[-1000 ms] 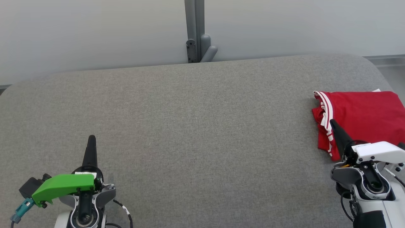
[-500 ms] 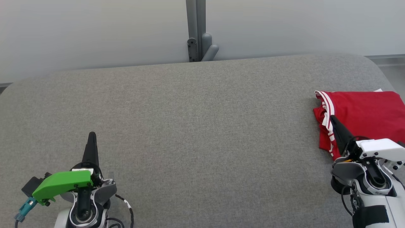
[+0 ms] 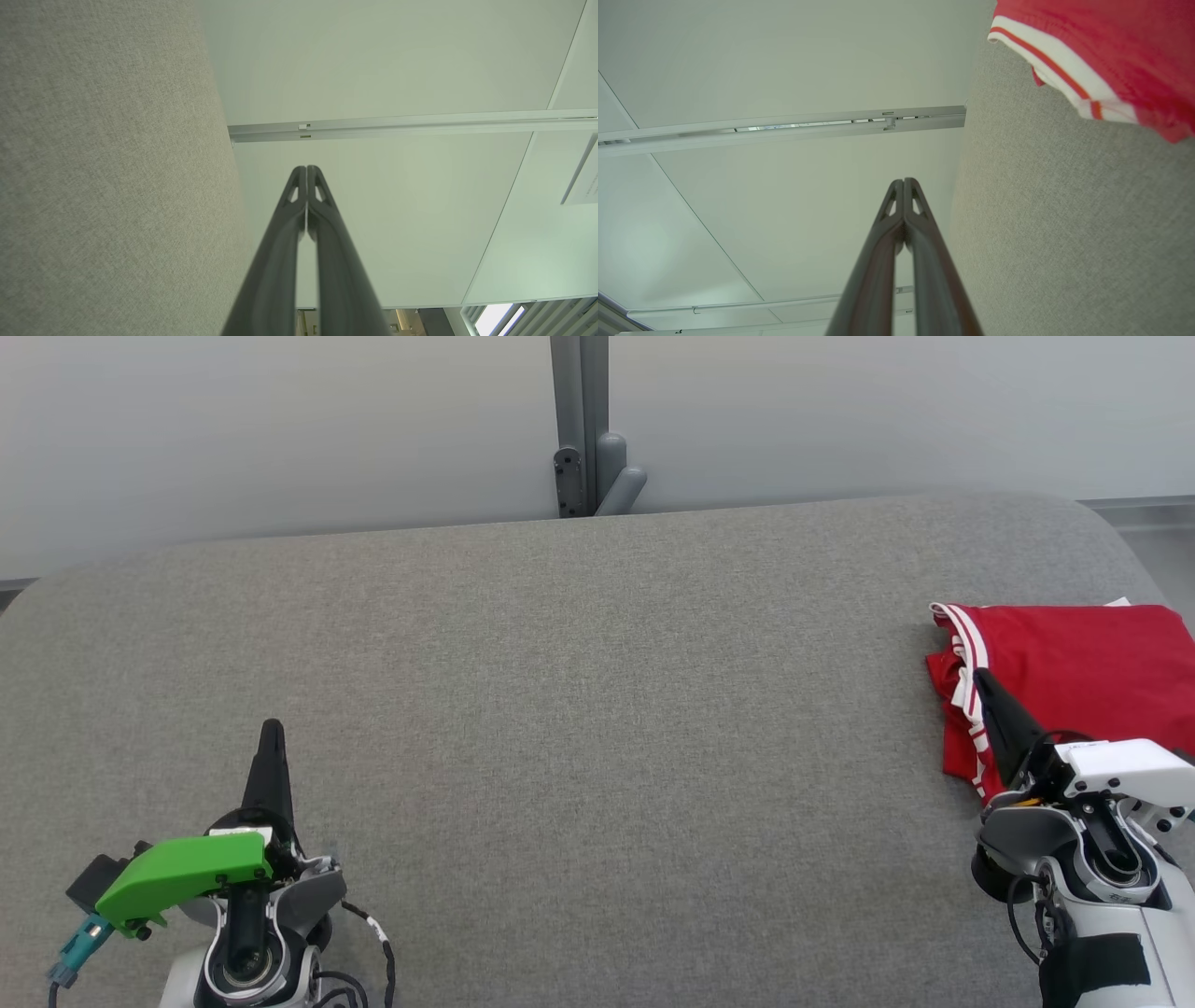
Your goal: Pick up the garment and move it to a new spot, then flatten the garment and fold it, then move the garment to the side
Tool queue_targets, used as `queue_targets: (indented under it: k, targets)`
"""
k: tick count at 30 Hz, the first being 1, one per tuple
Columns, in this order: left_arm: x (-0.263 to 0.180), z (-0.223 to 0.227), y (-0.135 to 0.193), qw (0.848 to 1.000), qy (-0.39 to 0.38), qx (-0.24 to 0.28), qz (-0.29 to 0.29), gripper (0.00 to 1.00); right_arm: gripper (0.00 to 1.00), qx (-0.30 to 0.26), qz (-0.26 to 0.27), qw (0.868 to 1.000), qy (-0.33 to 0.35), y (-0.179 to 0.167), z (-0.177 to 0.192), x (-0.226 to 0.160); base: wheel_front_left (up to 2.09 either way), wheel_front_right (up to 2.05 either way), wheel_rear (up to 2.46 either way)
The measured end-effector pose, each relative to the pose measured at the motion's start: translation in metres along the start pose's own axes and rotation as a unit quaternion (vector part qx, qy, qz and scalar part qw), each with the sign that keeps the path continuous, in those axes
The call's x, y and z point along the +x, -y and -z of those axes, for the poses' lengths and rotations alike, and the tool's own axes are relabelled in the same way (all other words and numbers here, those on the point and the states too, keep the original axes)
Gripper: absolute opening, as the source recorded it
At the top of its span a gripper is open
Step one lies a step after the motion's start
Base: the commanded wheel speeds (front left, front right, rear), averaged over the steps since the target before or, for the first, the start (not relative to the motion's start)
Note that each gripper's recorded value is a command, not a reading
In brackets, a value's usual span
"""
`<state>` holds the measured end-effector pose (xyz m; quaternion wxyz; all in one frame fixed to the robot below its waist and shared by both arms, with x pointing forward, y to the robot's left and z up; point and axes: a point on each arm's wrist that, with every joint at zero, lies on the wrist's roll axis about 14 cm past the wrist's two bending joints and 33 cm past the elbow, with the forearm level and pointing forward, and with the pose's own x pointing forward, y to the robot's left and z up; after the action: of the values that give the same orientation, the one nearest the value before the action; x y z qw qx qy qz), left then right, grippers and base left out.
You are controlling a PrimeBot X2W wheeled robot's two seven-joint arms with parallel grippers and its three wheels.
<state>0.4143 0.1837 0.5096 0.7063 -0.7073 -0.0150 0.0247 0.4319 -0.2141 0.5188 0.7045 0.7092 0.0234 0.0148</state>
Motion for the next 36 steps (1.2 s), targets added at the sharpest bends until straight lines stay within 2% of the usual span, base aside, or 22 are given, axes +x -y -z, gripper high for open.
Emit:
queue_targets:
  k: [36]
  targets:
    - [0.0001, 0.0, 0.0001, 1.0, 0.0, 0.0, 0.0, 0.0, 0.0, 0.0, 0.0, 1.0, 0.0, 0.0001, -0.0002, 0.0, 0.0, 0.0, 0.0]
